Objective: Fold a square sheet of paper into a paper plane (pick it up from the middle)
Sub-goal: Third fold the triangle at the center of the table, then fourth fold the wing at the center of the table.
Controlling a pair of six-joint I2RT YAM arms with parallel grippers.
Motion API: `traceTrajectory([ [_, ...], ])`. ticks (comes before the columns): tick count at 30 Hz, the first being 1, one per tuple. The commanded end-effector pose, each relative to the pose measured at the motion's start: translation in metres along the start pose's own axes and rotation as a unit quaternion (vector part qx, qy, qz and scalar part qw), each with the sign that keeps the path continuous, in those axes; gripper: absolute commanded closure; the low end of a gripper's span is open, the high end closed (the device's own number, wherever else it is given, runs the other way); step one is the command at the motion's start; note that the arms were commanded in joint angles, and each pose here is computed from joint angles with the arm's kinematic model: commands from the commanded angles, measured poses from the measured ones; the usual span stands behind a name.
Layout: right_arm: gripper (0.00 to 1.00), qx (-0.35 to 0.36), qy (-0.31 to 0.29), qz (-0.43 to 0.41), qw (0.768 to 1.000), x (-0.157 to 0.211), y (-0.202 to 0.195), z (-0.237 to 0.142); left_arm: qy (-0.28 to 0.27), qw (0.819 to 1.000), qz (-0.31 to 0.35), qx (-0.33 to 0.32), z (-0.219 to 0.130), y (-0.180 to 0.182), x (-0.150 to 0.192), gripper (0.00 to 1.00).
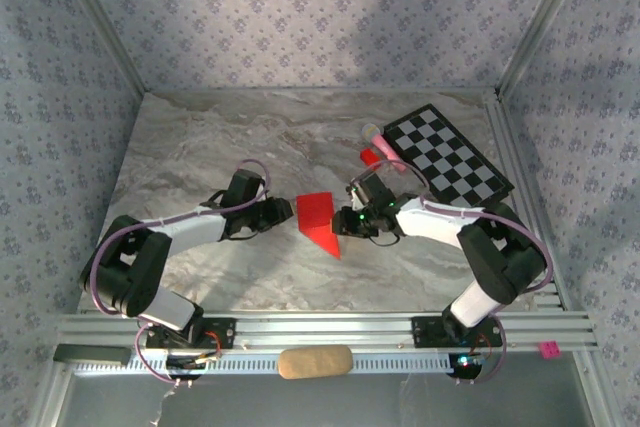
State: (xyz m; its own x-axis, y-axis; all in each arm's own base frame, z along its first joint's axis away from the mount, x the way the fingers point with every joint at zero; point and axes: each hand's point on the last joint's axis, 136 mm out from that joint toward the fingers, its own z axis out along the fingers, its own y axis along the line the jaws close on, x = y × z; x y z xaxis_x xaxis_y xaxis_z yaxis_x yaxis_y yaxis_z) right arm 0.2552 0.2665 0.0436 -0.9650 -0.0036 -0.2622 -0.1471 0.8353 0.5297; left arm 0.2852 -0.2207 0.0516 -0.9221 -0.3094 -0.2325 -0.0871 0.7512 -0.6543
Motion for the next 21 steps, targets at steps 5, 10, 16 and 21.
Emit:
traceTrajectory([
  [5,0.65,0.026,-0.001,0.01,1.0,-0.003,-0.009,0.003,-0.002,1.0,0.001,0.014,-0.005,-0.013,-0.003,0.63],
  [10,0.65,0.012,0.005,0.017,1.0,-0.002,-0.007,0.007,-0.001,1.0,0.002,0.014,-0.005,-0.016,-0.005,0.62],
  [16,0.67,-0.007,0.01,0.023,1.0,-0.001,-0.005,0.012,-0.003,1.0,-0.008,0.012,-0.005,-0.013,-0.005,0.62],
  [21,0.68,-0.019,0.014,0.022,0.999,-0.001,-0.002,0.013,0.0,1.0,-0.01,0.011,-0.006,-0.013,-0.004,0.62],
])
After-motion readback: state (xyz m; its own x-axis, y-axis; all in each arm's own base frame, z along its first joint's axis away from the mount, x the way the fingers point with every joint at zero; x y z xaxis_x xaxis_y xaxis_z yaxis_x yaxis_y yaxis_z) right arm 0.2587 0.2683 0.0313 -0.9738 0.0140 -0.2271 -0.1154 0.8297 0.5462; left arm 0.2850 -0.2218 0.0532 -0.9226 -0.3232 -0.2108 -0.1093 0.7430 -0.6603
